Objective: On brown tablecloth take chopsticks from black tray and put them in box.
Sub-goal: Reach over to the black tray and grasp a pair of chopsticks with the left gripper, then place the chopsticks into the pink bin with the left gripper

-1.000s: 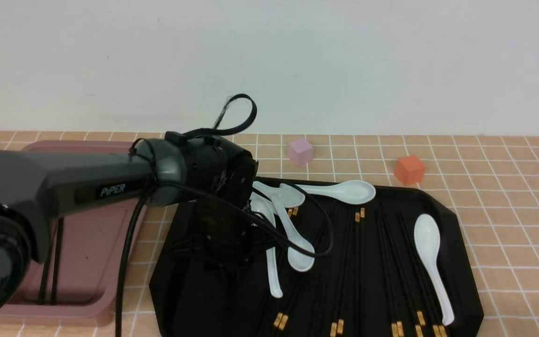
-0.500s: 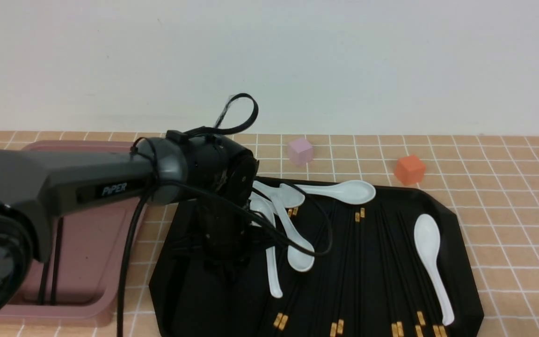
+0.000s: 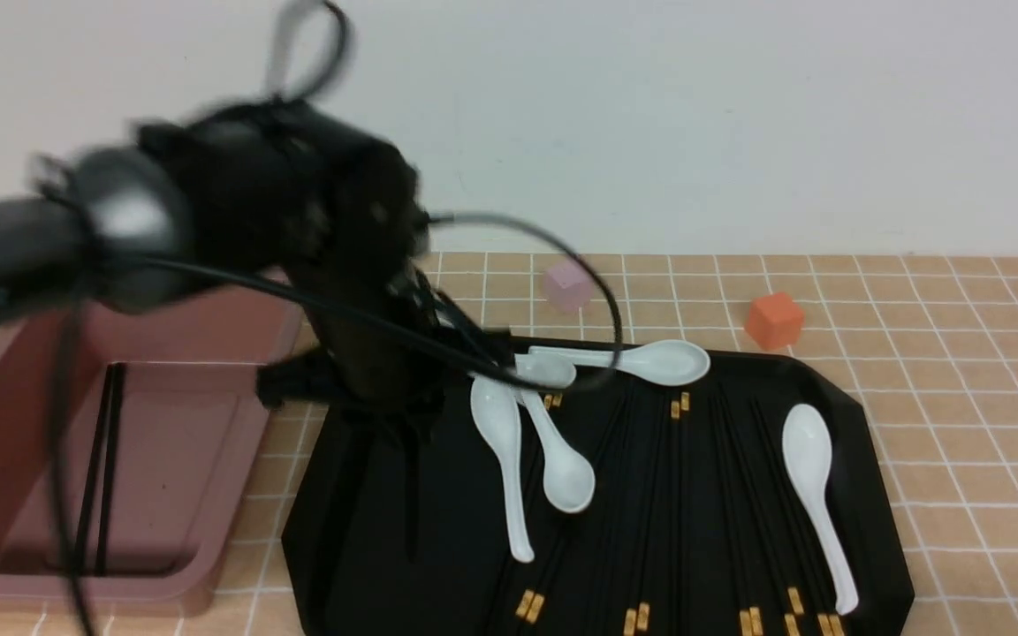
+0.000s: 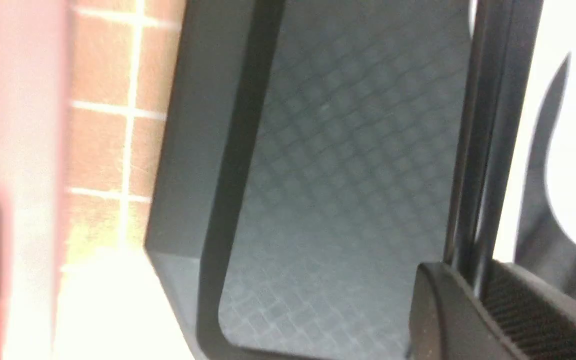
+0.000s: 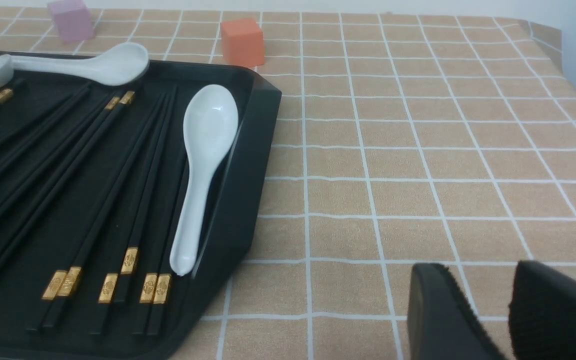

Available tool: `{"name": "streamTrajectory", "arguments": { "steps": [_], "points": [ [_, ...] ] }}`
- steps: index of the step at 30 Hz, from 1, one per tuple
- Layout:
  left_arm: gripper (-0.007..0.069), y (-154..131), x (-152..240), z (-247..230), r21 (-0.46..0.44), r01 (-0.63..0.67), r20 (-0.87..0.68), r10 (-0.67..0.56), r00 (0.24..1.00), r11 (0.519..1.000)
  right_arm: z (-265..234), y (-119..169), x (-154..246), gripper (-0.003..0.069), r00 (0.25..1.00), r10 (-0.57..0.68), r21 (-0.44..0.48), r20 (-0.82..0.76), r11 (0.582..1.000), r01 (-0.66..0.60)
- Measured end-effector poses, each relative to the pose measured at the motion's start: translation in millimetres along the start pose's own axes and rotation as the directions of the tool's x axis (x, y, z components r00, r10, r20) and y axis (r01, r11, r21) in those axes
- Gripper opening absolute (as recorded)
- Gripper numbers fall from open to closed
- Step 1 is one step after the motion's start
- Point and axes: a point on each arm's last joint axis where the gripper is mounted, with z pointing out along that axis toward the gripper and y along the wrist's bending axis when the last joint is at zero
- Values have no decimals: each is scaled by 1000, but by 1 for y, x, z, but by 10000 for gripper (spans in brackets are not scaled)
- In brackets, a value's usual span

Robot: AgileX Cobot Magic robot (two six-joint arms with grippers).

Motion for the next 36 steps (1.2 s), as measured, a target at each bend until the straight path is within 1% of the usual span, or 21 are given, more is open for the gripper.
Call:
{"name": "streamTrajectory", "arguments": {
  "steps": [3, 5, 7, 8, 9, 10, 13, 18, 20, 23, 27, 30, 33, 36],
  "points": [
    [91, 17, -9, -31, 23, 44, 52, -45, 998, 999, 0, 0, 0, 240, 1000, 0, 0, 0, 1000, 0],
    [91, 37, -16, -54, 25, 81, 90, -83, 992, 996, 0, 0, 0, 240, 1000, 0, 0, 0, 1000, 0],
    [91, 68, -27, -76, 4, 133, 128, -132, 983, 991, 0, 0, 0, 240, 1000, 0, 0, 0, 1000, 0],
    [91, 68, -26, -77, 4, 129, 128, -128, 983, 992, 0, 0, 0, 240, 1000, 0, 0, 0, 1000, 0],
    [91, 90, -32, -88, -23, 162, 148, -157, 976, 986, 0, 0, 0, 240, 1000, 0, 0, 0, 1000, 0],
    [91, 103, -35, -93, -46, 180, 153, -172, 973, 983, 0, 0, 0, 240, 1000, 0, 0, 0, 1000, 0],
    [91, 140, -44, -98, -106, 232, 163, -213, 963, 967, 0, 0, 0, 240, 1000, 0, 0, 0, 1000, 0],
    [91, 181, -54, -79, -182, 212, 137, -189, 972, 960, 0, 0, 0, 240, 1000, 0, 0, 0, 1000, 0],
    [91, 186, -57, -72, -194, 197, 130, -174, 976, 961, 0, 0, 0, 240, 1000, 0, 0, 0, 1000, 0],
    [91, 192, -65, -46, -219, 119, 75, -105, 992, 969, 0, 0, 0, 240, 1000, 0, 0, 0, 1000, 0],
    [91, 194, -73, -12, -219, 81, 26, -77, 997, 972, 0, 0, 0, 240, 1000, 0, 0, 0, 1000, 0],
    [91, 200, -77, 17, -257, 36, -20, -43, 999, 966, 0, 0, 0, 240, 1000, 0, 0, 0, 1000, 0],
    [91, 205, -78, 31, -285, 12, -54, -29, 998, 959, 0, 0, 0, 240, 1000, 0, 0, 0, 1000, 0],
    [122, 206, -77, 39, -293, 5, -75, -29, 997, 956, 0, 0, 0, 240, 1000, 0, 0, 0, 1000, 0]
  ]
}}
